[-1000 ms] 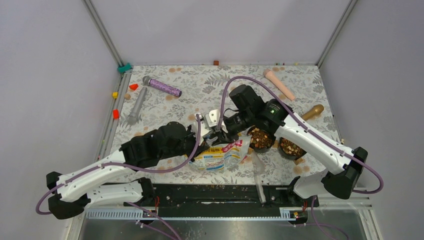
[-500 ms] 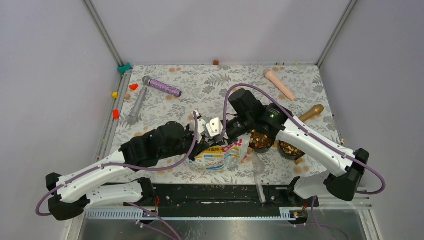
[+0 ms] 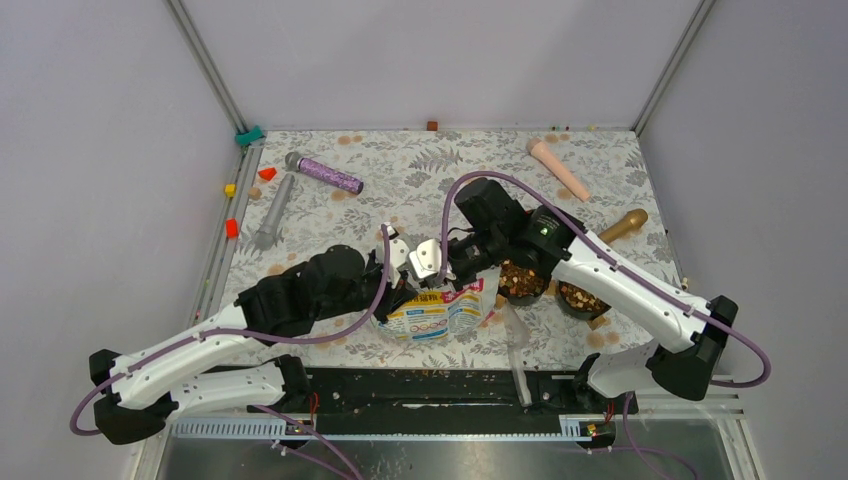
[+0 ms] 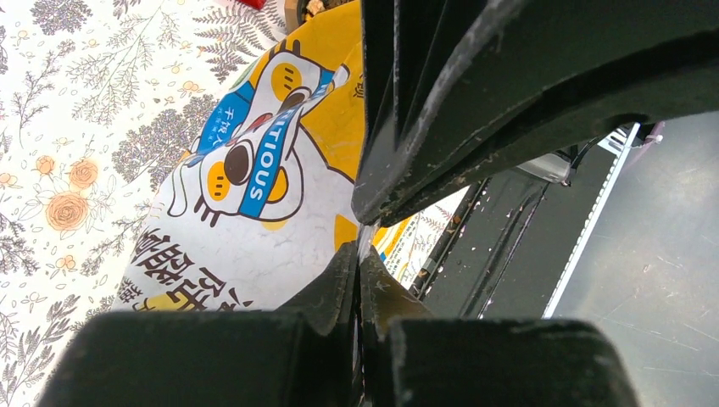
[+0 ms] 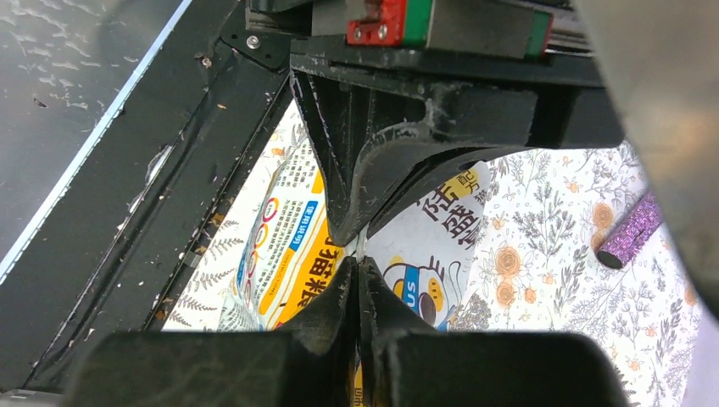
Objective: Serve the pet food
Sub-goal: Close the pet food bag at the center of the board.
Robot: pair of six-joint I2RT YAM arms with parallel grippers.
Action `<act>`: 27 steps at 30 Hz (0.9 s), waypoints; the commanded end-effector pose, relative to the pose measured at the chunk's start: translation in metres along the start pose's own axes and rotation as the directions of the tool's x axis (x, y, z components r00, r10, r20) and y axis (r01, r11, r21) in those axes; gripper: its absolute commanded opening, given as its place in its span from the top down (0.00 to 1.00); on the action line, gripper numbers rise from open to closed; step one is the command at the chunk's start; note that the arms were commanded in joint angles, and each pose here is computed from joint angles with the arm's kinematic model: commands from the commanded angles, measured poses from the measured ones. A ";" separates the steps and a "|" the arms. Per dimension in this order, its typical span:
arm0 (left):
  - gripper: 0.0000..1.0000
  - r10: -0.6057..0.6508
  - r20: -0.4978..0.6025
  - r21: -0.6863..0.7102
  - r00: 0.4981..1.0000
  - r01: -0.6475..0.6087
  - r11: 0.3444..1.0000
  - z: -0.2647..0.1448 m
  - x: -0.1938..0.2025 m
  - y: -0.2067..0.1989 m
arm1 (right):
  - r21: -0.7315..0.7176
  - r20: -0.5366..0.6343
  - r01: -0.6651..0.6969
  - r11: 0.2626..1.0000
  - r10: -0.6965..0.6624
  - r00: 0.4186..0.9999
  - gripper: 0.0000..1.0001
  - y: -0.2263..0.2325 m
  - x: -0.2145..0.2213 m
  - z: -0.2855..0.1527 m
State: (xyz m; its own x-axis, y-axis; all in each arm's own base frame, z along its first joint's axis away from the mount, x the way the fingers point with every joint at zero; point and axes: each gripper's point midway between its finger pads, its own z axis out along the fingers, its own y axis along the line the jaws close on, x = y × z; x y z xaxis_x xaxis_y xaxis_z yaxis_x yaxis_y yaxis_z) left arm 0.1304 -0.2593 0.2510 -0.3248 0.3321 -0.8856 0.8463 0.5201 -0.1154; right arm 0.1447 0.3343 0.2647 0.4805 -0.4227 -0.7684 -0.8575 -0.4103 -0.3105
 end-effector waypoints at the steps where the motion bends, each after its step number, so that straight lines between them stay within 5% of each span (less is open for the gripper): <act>1: 1.00 -0.007 0.268 0.067 0.963 -0.012 0.998 -0.015 -0.070 -0.015 | -0.097 -0.156 -0.116 0.988 0.100 0.983 1.00 0.027 0.037 0.001; 5: 1.00 -0.007 0.266 0.066 0.964 -0.011 0.998 -0.014 -0.070 -0.015 | -0.084 -0.145 -0.101 0.991 0.088 0.986 1.00 0.028 0.036 -0.001; 8: 1.00 -0.007 0.266 0.067 0.964 -0.011 0.998 -0.014 -0.070 -0.015 | -0.040 -0.172 -0.087 0.995 0.078 0.982 0.73 0.023 0.043 -0.002; 10: 1.00 -0.006 0.267 0.070 0.964 -0.014 0.997 -0.015 -0.069 -0.016 | -0.016 -0.194 -0.082 0.997 0.077 0.978 0.70 0.019 0.048 -0.002; 18: 1.00 -0.002 0.284 0.061 0.959 -0.016 0.998 -0.021 -0.072 -0.014 | -0.047 -0.298 -0.118 0.992 0.099 0.949 0.72 0.023 0.065 -0.008; 21: 1.00 -0.003 0.290 0.057 0.957 -0.014 0.998 -0.023 -0.072 -0.013 | -0.103 -0.329 -0.141 0.985 0.100 0.939 0.97 0.031 0.067 -0.011; 27: 1.00 0.000 0.304 0.036 0.953 -0.011 0.999 -0.026 -0.074 -0.009 | -0.143 -0.308 -0.137 0.980 0.088 0.947 1.00 0.039 0.059 -0.015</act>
State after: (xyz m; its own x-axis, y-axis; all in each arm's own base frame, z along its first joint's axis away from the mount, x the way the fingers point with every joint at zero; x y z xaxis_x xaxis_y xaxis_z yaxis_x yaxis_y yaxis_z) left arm 0.1290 -0.2556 0.2503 -0.3231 0.3238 -0.8892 0.8454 0.5210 -0.1175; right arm 0.1468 0.3263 0.2642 0.5073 -0.4850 -0.7124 -0.8429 -0.4511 -0.2932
